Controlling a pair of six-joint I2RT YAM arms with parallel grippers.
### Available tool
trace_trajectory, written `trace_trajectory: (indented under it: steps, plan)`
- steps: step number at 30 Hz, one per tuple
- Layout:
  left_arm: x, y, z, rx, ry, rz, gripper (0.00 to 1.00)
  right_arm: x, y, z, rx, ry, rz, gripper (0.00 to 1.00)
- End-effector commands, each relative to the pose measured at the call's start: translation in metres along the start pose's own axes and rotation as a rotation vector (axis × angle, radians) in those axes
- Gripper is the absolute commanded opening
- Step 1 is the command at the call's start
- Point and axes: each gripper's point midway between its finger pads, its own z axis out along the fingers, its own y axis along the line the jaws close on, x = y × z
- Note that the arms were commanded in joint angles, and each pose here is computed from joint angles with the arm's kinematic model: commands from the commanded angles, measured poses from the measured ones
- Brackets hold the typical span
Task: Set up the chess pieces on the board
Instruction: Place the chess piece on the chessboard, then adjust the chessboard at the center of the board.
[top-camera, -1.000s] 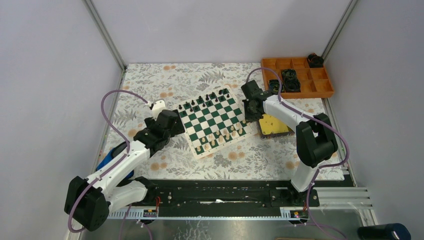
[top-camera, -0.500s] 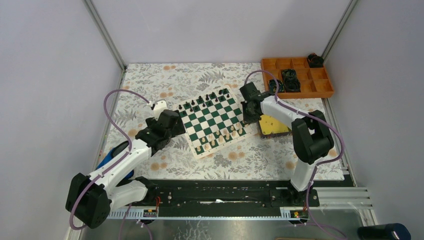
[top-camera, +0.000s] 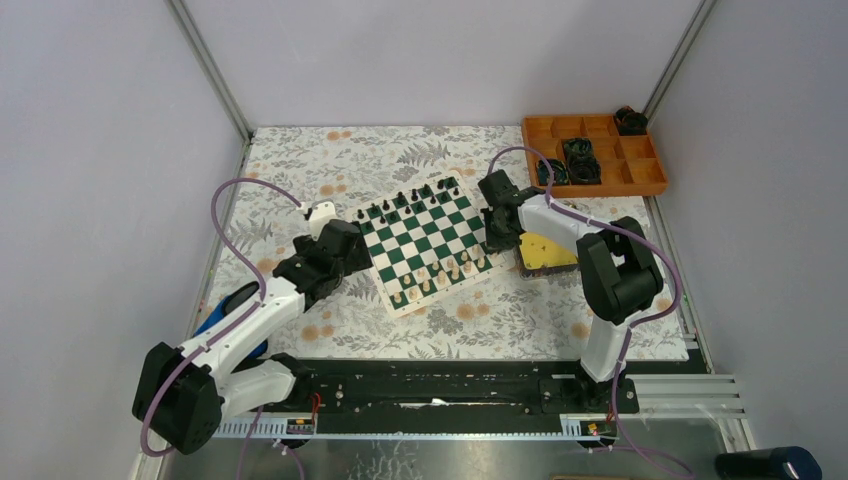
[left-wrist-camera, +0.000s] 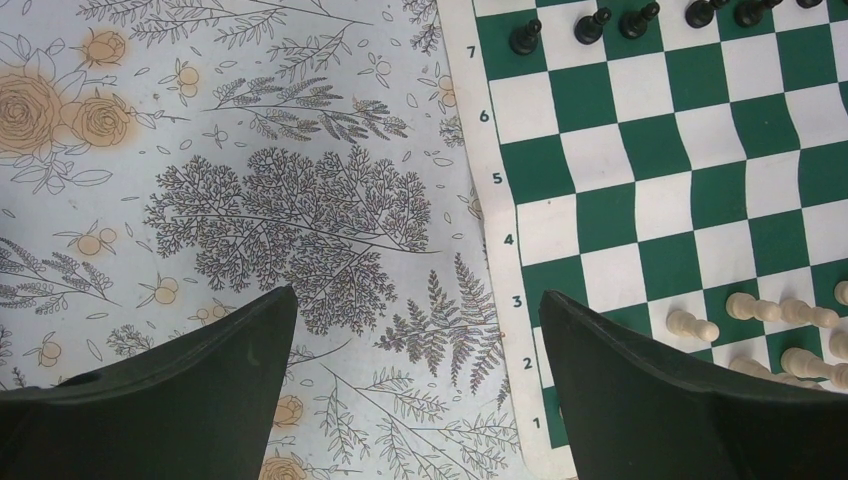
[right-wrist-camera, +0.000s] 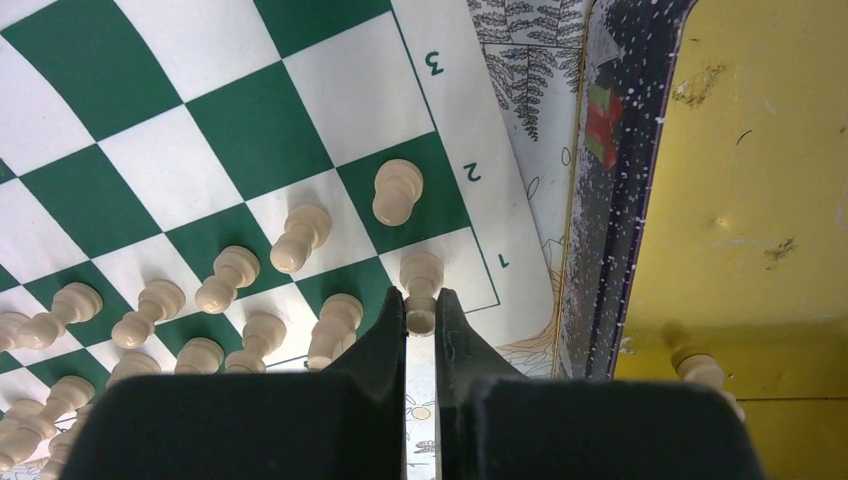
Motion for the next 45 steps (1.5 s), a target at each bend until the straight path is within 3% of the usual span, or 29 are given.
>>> trace_trajectory:
  steps: [1,7,14,18,35,45]
  plan:
    - [-0.008,-0.008,0.001,0.022,-0.027,-0.012,0.99,0.002,0.002,0.003,-0.001,-0.002,-0.023,0.00]
    - [-0.008,-0.010,0.001,0.028,-0.024,-0.010,0.99,0.004,0.001,0.002,0.000,0.004,-0.028,0.01]
    - [-0.007,-0.010,0.001,0.031,-0.022,-0.008,0.99,0.004,0.004,0.000,-0.017,0.002,-0.034,0.28]
    - [-0.007,-0.011,0.001,0.034,-0.021,-0.008,0.99,-0.003,0.006,-0.010,-0.030,-0.022,-0.034,0.32]
    - [-0.003,-0.011,0.004,0.033,-0.003,0.006,0.99,-0.023,-0.001,-0.072,-0.035,-0.152,-0.019,0.35]
    - [-0.001,-0.012,0.005,0.033,0.006,0.017,0.99,-0.029,-0.035,-0.063,0.113,-0.177,-0.027,0.34]
